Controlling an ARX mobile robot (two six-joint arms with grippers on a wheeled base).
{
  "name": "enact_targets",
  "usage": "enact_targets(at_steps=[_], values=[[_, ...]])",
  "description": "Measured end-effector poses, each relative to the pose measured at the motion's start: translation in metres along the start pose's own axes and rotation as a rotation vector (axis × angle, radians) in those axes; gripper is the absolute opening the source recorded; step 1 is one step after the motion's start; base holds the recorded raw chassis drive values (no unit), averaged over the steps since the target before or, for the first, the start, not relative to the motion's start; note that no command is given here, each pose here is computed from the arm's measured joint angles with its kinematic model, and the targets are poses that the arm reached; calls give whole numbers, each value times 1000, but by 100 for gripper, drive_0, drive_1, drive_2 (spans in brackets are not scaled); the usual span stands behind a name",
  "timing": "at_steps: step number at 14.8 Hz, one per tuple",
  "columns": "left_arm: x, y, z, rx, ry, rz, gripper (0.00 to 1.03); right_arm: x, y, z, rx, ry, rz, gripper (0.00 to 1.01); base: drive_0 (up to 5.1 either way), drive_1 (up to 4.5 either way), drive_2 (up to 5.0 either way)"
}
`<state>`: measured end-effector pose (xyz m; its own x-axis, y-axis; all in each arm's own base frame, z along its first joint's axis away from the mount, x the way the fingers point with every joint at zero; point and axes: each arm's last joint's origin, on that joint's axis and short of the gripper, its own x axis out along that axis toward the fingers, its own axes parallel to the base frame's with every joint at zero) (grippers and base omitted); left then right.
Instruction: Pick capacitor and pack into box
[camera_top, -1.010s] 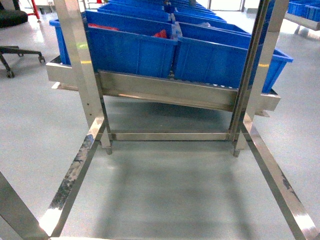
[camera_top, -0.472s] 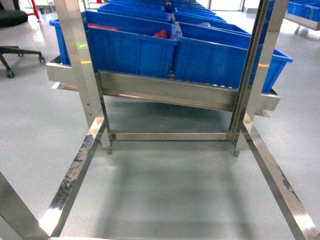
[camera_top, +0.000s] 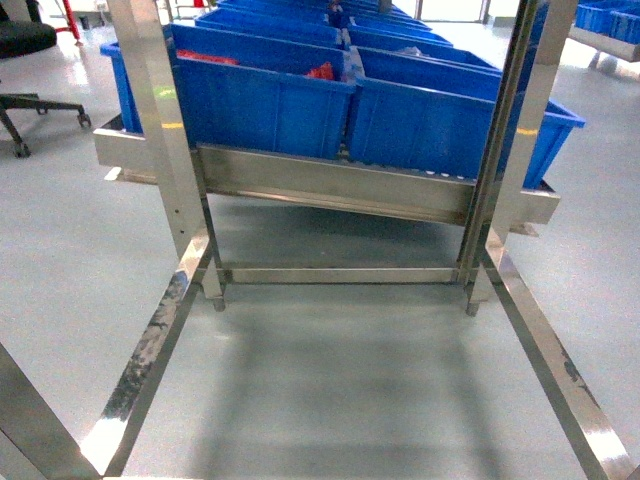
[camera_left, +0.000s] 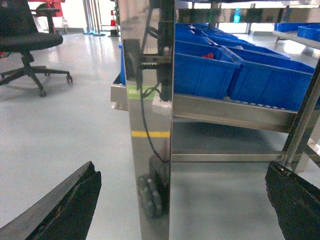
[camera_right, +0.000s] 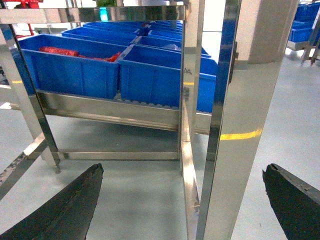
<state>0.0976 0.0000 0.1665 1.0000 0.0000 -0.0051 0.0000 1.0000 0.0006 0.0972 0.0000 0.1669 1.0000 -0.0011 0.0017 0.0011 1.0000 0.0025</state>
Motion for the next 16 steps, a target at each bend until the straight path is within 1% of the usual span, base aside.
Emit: enact_targets(at_steps=[16], values=[[0, 0, 0, 0, -3, 1, 98, 0, 0, 0, -1, -2, 1, 98, 0, 0, 0]])
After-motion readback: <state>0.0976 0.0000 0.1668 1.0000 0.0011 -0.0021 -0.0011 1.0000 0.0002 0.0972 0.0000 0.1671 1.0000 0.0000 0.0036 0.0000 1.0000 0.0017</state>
